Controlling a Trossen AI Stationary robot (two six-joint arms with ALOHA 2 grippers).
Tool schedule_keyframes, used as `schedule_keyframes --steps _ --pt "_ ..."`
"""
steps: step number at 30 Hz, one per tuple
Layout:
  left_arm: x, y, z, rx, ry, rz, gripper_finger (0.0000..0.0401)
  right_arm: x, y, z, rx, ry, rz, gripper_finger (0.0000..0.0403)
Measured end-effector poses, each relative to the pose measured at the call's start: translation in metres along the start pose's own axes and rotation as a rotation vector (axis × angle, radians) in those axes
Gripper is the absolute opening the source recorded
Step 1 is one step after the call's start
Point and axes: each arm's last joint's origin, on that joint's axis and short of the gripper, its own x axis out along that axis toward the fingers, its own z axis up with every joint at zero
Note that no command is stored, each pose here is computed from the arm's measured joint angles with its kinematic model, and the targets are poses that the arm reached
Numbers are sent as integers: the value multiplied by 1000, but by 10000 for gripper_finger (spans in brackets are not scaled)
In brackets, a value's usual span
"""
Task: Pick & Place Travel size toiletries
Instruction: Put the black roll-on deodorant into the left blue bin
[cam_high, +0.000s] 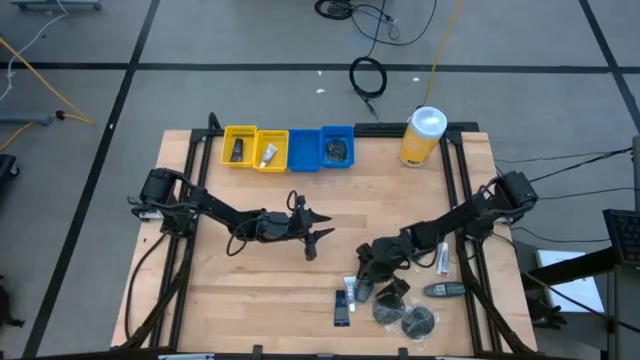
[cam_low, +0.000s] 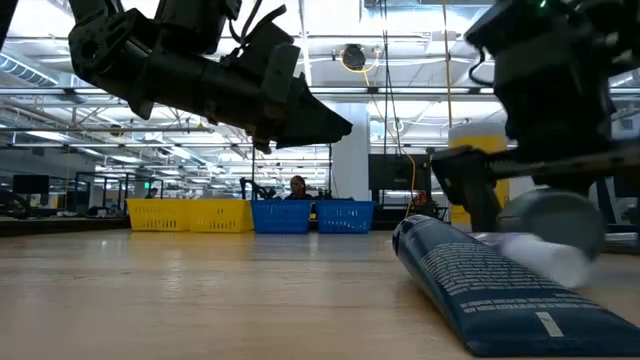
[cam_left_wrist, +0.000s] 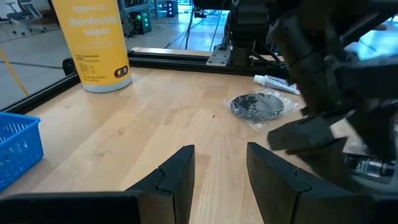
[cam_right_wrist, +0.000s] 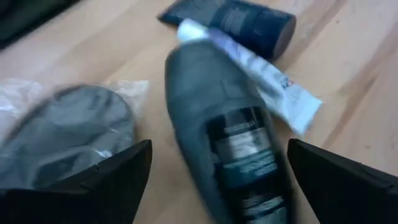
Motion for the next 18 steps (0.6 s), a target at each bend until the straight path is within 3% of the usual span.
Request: schedule_keyframes --steps 9,18 --pt "0 0 0 -4 1 0 143 3 -7 -6 49 33 -54 356" --pt "-1 -1 -1 0 17 -3 143 -1 -4 -26 118 109 -184 257"
